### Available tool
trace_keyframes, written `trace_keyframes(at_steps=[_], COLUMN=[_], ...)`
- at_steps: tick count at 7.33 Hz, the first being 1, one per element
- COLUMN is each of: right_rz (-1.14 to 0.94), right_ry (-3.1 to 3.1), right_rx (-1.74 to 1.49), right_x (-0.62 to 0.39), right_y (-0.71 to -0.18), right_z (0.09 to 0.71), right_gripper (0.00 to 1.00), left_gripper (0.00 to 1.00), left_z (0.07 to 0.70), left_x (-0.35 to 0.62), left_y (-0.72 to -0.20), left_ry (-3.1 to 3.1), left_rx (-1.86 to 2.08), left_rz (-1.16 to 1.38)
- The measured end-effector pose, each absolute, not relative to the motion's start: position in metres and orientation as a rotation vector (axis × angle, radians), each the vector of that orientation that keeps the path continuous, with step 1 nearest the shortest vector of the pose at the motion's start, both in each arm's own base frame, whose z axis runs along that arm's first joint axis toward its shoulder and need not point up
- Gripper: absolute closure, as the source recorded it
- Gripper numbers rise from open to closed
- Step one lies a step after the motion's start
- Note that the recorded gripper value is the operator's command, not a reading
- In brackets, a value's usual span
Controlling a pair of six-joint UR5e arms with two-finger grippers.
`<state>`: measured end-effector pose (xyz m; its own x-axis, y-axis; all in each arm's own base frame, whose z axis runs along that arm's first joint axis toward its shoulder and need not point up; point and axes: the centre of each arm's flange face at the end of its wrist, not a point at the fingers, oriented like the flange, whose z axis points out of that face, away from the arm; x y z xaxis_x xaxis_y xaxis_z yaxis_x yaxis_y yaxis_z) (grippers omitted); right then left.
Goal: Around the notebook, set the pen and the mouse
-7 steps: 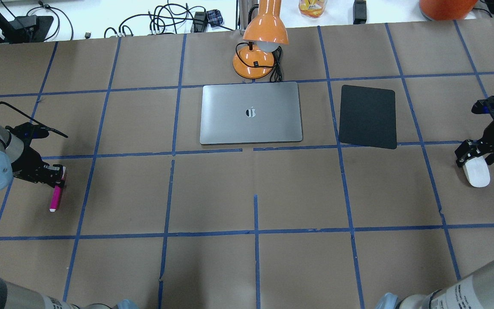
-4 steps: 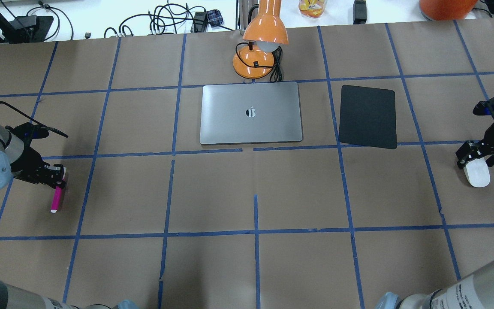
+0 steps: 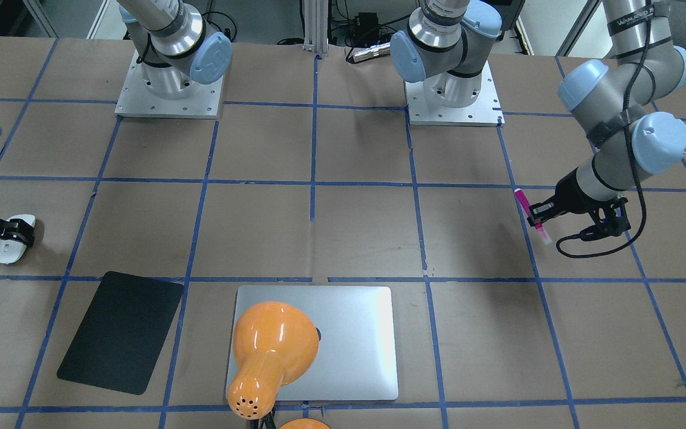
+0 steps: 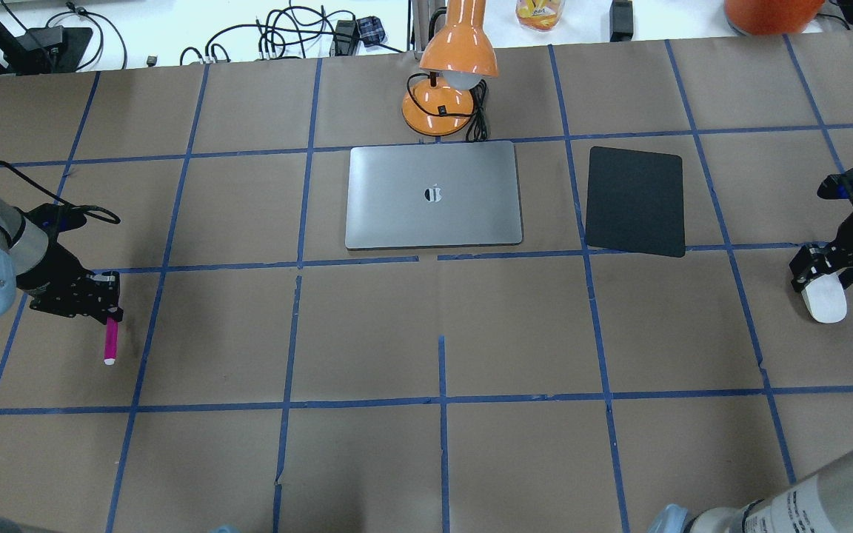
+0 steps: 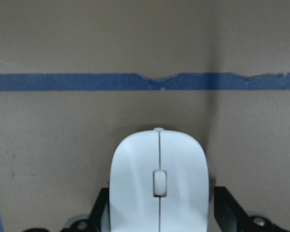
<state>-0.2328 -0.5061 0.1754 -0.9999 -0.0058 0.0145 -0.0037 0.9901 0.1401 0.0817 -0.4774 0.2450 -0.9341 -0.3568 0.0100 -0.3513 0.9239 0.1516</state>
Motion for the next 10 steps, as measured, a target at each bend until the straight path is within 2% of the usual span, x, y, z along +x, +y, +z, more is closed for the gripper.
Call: trace_keyframes(at_steps=[3, 6, 8, 10], right_rz=[-0.188, -0.066, 0.005, 0.057], right_ry=[-3.105, -3.075, -3.079, -3.102], right_rx=[0.001, -0.110, -0.164, -0.223], right_x=[-0.233, -0.196, -0.139, -0.084], right_y=[-0.512, -0.554, -0.591, -0.630], right_z=[0.188, 0.222, 0.234, 0.238], right_gripper=[0.43, 0.42, 0.41, 0.41], left_gripper=[1.00, 1.00, 1.00, 1.00], left_z=[0.263, 0.244, 0.223, 0.217], left_x=[-0.062, -0.210, -0.270, -0.302], left_y=[-0.475, -0.458, -0.454, -0.472], left_ry=[-2.976, -2.695, -2.516, -2.451], left_rx=[0.998, 1.547, 1.796, 1.878], left_rz=[-0.219, -0.241, -0.287, -0.278])
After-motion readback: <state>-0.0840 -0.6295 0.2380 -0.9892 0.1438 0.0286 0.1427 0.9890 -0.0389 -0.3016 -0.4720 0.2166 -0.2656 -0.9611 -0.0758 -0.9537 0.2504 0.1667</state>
